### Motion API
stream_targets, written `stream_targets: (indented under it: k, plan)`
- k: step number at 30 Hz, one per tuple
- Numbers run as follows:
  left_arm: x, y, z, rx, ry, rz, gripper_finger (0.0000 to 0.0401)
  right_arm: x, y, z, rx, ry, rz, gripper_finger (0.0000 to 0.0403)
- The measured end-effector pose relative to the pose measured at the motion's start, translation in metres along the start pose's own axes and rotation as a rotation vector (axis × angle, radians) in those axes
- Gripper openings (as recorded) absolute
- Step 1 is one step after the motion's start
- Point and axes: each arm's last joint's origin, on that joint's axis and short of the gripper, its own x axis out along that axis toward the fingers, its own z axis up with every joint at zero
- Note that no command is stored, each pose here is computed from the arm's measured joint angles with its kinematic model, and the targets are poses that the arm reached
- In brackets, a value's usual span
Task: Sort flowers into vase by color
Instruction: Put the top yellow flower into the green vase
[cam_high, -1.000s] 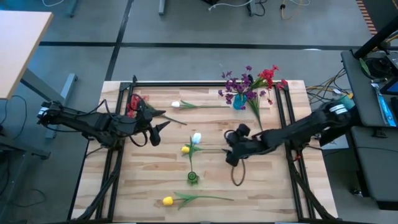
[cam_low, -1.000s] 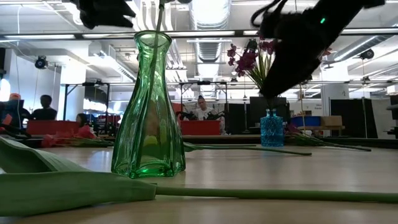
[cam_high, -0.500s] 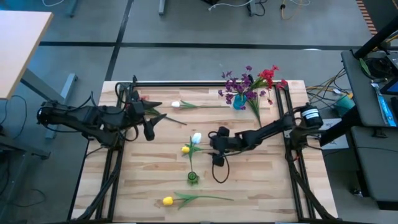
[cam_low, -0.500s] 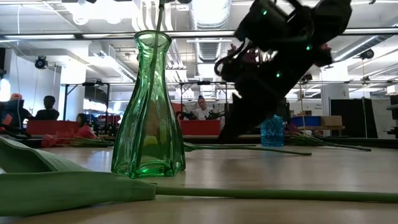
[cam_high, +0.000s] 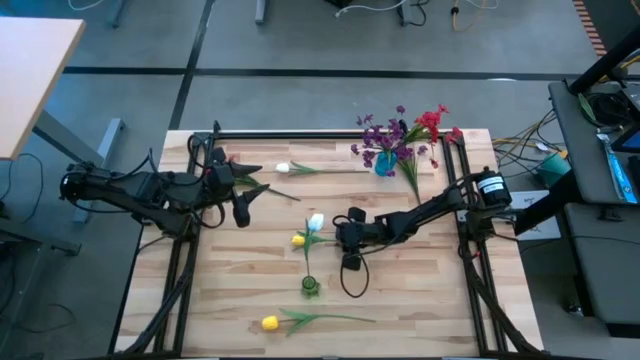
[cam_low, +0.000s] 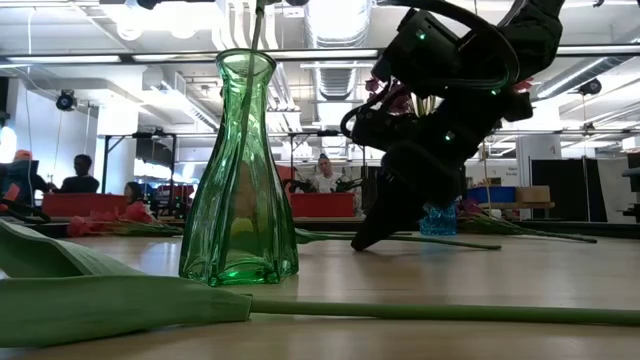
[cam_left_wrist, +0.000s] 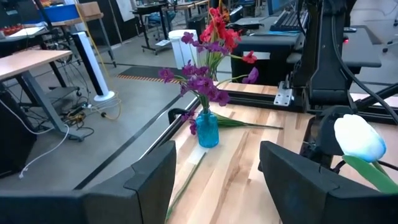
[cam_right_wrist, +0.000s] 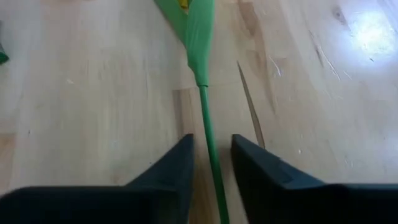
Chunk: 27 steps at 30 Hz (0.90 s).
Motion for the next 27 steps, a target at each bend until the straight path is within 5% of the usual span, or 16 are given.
stream_targets:
  k: [5,14,22,27]
  plan:
    - [0.001,0.0,-0.002,0.002,0.003,0.0,0.0217,0.0,0.0,0.0,-0.003,0.003,0.003,0.0018]
    - [0.008,-0.01,-0.019,0.001,-0.083,-0.163,0.0217,-0.01,-0.011,0.013,0.049,-0.064,-0.015,0.0013]
    - [-0.001,-0.005,-0.046,-0.083,-0.206,-0.193,0.0217,-0.042,-0.042,0.05,0.138,-0.292,-0.043,0.0012]
    - [-0.009,-0.004,-0.066,-0.137,-0.307,-0.318,0.0217,-0.074,-0.056,0.071,0.14,-0.446,-0.154,0.0012]
